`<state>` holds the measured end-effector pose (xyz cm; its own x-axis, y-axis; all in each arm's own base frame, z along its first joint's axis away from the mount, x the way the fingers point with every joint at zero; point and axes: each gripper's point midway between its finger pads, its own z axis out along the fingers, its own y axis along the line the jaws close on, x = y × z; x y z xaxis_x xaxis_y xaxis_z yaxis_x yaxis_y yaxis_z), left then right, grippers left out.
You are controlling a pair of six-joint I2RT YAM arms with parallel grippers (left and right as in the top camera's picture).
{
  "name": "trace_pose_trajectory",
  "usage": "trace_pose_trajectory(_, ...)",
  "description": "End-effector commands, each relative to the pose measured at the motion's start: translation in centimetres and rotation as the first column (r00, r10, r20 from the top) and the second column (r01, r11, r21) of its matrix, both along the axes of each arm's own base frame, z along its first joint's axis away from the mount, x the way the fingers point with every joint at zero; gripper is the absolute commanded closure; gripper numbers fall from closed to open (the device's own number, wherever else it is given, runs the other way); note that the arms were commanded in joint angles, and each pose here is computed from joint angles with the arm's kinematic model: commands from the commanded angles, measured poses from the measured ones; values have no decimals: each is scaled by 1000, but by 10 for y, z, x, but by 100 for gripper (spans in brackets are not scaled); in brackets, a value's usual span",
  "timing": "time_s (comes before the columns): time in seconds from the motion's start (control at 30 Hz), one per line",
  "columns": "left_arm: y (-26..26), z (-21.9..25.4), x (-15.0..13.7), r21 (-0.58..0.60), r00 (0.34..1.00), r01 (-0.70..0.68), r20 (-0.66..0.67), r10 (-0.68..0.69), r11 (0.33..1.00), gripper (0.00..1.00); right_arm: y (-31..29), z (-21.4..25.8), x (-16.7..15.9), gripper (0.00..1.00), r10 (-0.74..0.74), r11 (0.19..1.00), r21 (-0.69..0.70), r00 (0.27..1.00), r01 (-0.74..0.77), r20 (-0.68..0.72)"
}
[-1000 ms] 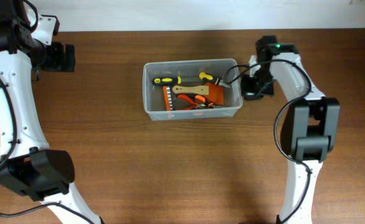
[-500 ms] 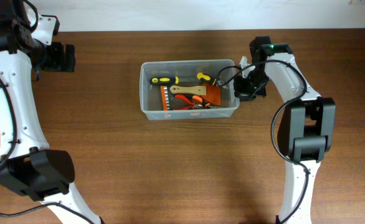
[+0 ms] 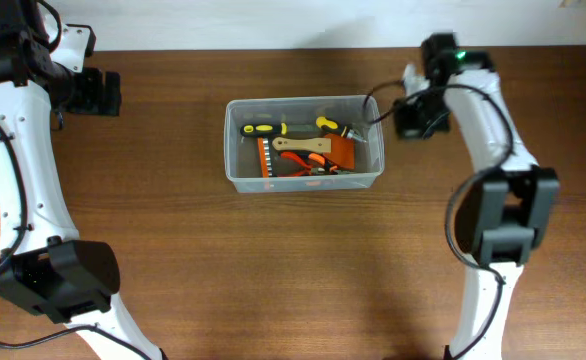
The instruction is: Pack container
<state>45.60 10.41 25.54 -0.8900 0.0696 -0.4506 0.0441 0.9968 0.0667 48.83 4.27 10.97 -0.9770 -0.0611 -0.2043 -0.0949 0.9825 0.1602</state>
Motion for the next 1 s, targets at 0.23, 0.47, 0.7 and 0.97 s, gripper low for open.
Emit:
trace_pose_trajectory(0.23,-5,16,-7,-47,998,-59,28,60,997,1,1,307,-44,96,44,999,-50,737,-14,675)
trace_pose_trajectory(0.47,-7,13,-19,-79,994,-112,-16,111,991,1,2,408,-140,95,43,999,-38,534,-20,844)
trace_pose_trajectory(0.7,-7,13,-19,-76,993,-114,-17,113,991,1,-3,453,-209,1,33,999,-29,405,-15,914)
trace_pose_trajectory(0.97,-7,13,-19,-76,993,-114,-17,113,991,1,-4,461,-247,1,32,999,-26,374,-21,927)
